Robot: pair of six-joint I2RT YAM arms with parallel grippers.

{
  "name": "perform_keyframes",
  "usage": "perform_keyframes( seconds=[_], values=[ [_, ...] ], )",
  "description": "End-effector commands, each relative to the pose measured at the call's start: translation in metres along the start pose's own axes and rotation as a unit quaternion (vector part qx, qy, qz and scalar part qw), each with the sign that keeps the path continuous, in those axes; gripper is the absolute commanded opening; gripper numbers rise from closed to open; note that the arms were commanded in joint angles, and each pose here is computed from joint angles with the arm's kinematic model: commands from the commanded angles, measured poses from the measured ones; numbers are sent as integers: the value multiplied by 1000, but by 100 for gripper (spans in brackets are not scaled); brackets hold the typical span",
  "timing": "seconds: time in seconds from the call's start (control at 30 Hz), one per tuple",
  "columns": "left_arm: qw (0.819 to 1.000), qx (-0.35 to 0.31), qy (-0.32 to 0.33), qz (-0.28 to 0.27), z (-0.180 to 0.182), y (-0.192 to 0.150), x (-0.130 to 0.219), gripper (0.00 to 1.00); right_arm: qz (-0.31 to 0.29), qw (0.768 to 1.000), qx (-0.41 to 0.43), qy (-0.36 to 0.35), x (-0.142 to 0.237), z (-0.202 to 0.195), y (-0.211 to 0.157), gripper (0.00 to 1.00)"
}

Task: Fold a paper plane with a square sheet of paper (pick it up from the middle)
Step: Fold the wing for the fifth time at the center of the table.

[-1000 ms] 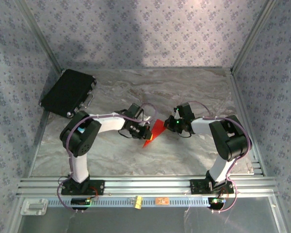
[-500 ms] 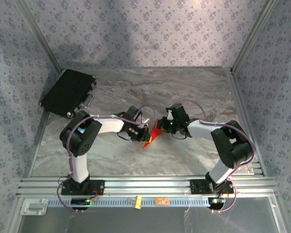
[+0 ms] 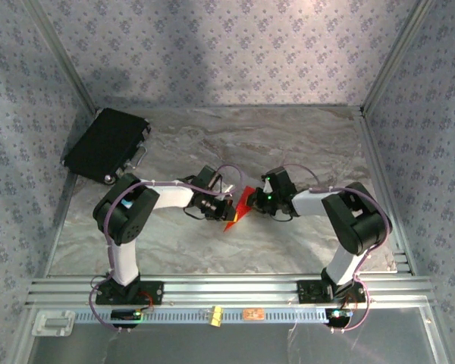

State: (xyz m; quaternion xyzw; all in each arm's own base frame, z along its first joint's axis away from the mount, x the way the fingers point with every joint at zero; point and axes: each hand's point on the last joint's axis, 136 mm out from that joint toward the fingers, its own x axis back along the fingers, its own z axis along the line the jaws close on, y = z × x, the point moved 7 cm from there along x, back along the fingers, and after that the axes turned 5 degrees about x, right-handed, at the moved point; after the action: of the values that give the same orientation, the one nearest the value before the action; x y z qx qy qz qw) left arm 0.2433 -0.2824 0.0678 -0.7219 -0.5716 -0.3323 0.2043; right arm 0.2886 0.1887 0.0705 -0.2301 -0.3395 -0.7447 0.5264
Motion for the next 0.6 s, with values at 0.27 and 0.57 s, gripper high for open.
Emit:
perform_keyframes(
  seconds=[0.27,0.57],
  values=[
    [997,42,52,37,26,-21,-9,0,-81,995,-58,-29,40,-54,54,11],
    [997,40,50,32,23,-20,-7,0,-92,995,-8,-37,67,-17,38,14]
  ],
)
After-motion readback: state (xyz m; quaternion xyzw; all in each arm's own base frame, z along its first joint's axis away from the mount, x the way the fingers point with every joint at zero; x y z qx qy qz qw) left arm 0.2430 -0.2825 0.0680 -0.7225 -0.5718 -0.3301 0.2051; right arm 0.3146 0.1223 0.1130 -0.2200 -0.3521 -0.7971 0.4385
